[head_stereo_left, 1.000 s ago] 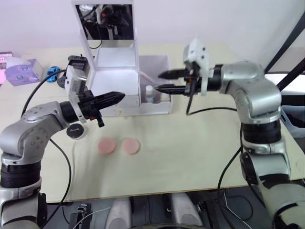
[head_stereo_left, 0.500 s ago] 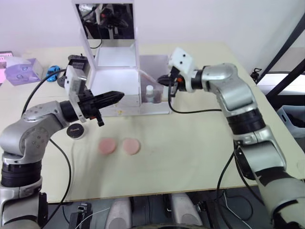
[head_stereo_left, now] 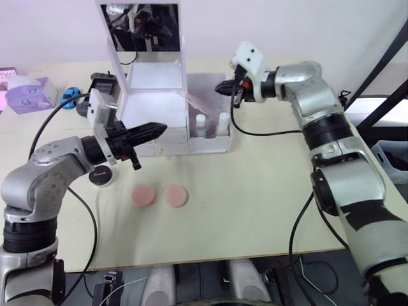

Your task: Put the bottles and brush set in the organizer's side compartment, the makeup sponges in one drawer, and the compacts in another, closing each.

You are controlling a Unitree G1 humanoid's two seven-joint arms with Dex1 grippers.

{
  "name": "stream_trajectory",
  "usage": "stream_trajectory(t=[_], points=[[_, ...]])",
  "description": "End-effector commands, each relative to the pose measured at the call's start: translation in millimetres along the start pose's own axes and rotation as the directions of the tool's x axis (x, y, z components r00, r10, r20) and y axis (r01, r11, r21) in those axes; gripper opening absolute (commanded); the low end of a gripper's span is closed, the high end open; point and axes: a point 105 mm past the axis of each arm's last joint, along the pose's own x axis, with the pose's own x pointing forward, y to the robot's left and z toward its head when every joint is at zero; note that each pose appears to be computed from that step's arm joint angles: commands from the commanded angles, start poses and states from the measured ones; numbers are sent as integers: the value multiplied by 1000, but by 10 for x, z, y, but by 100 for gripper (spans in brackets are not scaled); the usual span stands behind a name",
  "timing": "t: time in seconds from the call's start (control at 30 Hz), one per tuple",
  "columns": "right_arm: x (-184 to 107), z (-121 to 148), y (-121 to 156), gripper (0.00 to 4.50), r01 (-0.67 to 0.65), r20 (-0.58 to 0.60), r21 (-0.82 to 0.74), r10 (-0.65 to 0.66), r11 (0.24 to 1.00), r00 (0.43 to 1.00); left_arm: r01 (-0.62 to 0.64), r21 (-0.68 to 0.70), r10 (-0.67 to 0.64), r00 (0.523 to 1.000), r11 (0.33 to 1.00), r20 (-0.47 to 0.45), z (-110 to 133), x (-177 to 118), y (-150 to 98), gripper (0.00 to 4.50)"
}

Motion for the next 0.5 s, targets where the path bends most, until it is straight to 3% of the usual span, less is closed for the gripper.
stream_trajectory(t=[0.03, 0.2, 0.5], points=[[36, 164, 385, 5, -166, 36, -8, 166, 986, 985, 15, 46, -16, 999, 999, 28, 127, -12, -34, 0], [208, 59, 486, 5, -146, 15, 8, 146, 989, 989, 26, 50, -28, 999, 998, 33, 146, 17, -34, 0], [275, 189, -105, 5, 205, 75, 8, -205, 979, 976, 21, 55, -23, 999, 998, 37, 151, 1, -56, 0]])
